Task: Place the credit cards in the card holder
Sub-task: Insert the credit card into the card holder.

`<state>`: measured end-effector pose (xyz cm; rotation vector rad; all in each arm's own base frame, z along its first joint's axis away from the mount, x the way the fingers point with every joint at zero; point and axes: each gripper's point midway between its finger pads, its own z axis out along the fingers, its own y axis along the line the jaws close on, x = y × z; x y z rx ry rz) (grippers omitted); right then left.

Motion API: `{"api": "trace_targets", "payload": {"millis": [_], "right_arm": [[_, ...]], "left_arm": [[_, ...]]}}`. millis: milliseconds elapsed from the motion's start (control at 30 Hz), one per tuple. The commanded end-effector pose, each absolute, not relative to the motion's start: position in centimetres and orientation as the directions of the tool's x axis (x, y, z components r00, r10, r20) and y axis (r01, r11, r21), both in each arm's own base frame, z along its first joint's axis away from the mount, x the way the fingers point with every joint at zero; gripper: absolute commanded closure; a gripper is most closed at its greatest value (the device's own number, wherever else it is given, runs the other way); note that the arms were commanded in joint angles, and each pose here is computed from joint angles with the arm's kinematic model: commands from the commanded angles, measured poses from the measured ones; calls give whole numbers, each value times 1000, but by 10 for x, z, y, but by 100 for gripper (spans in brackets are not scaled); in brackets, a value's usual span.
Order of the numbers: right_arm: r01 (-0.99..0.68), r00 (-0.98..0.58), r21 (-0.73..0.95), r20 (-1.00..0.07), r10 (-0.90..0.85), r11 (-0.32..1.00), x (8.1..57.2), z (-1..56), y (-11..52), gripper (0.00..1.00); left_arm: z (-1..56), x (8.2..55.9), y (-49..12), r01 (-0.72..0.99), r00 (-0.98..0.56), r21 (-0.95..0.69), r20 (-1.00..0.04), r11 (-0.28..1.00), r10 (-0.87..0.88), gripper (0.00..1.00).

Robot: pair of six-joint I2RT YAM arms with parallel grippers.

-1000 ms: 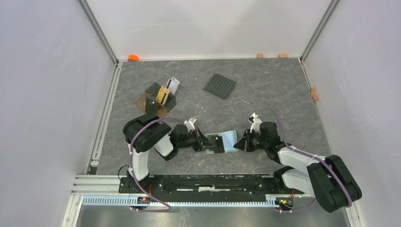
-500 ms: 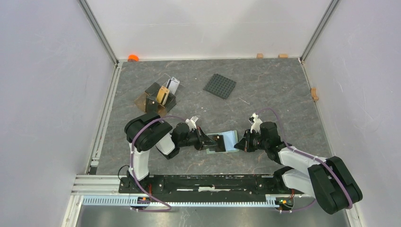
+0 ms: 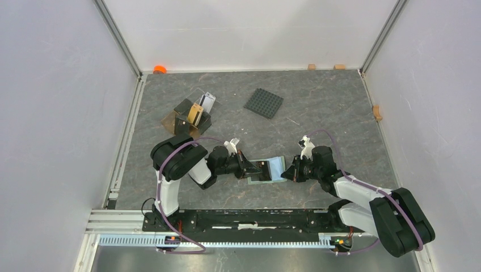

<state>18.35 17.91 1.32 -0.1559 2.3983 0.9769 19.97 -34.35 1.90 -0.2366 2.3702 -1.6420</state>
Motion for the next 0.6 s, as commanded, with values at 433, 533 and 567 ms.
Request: {"api": "trace_targets", "payload": {"millis": [433,533,567], "right_arm": [[-307,-851,597,-521,67,741,180,11,177,100],[-312,-848,600,-525,70,736,181,14,178,100],[-312,-848,601,-525,69,736,181,14,178,100]], "left_arm": [[-13,198,-346,7,-955,-893,-139,451,-261,98],[-13,198,-352,9,-956,-894,-140,449,-259,98],[-13,197,-354,11,-956,-894,-141,448,-257,98]]}}
